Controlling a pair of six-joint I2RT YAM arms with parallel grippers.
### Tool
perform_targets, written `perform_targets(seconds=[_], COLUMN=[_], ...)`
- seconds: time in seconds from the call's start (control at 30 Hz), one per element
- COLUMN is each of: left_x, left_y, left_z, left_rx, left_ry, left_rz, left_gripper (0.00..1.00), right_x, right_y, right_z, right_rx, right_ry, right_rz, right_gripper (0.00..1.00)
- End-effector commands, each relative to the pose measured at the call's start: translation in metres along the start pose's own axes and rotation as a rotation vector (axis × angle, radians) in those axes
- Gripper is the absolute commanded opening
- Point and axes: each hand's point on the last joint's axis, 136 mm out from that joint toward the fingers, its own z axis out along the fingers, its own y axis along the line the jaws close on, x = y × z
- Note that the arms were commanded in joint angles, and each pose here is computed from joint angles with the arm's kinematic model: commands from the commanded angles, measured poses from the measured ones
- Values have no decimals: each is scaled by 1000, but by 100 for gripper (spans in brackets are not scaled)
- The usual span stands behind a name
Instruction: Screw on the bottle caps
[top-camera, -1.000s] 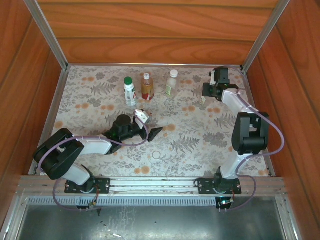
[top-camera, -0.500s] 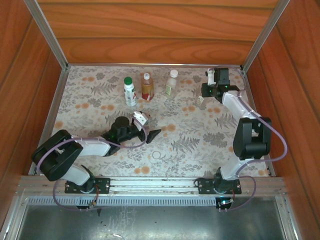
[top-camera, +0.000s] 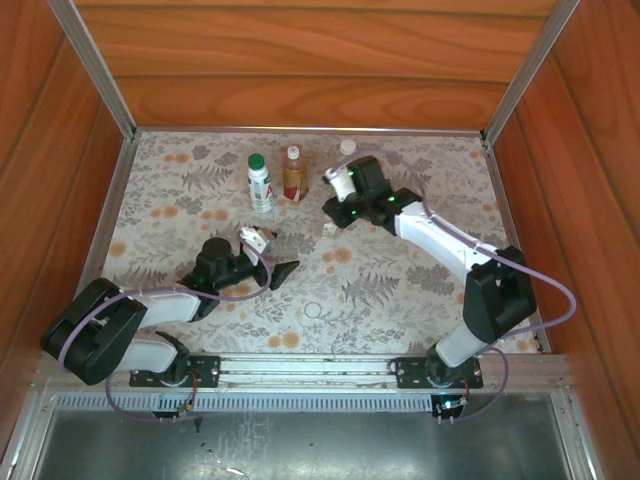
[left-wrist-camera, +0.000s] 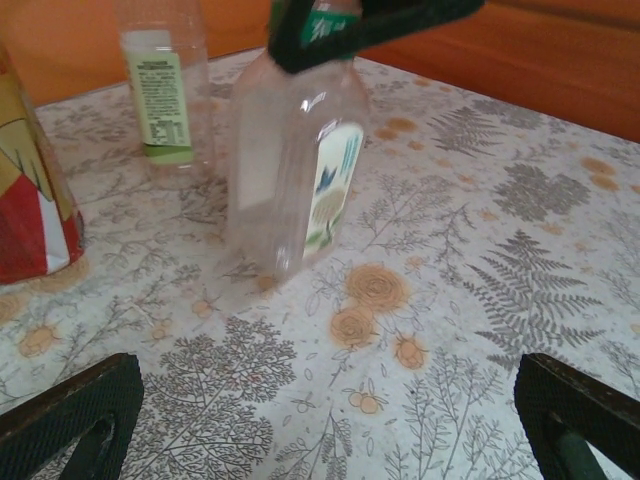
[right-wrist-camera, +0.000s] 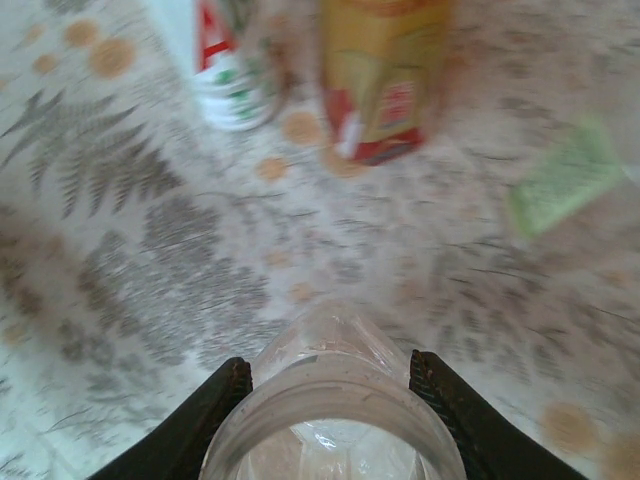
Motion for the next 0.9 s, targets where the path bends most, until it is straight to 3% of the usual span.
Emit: perform_targets(seconds=[0.0, 0.17, 0.37, 0.6, 0.87], left_x=[-2, 2, 4, 1, 1], left_y=[-10, -11, -10, -7, -10], left_z=[-5, -5, 1, 8, 19], left_rx=[69, 83, 102, 127, 199], left_ry=[-16, -8, 3, -9, -19], left_rz=[32, 36, 31, 44, 69], left_gripper=[100, 100, 100, 100, 100], right_x=[21, 34, 42, 26, 25], right_y=[33, 67, 71, 62, 59], right_z=[15, 25, 28, 12, -32], right_rx=[-73, -133, -121, -53, -21], right_ry=[70, 99, 120, 57, -41], right_rz=[-104, -189, -184, -150, -61], right_gripper=[41, 41, 43, 75, 100])
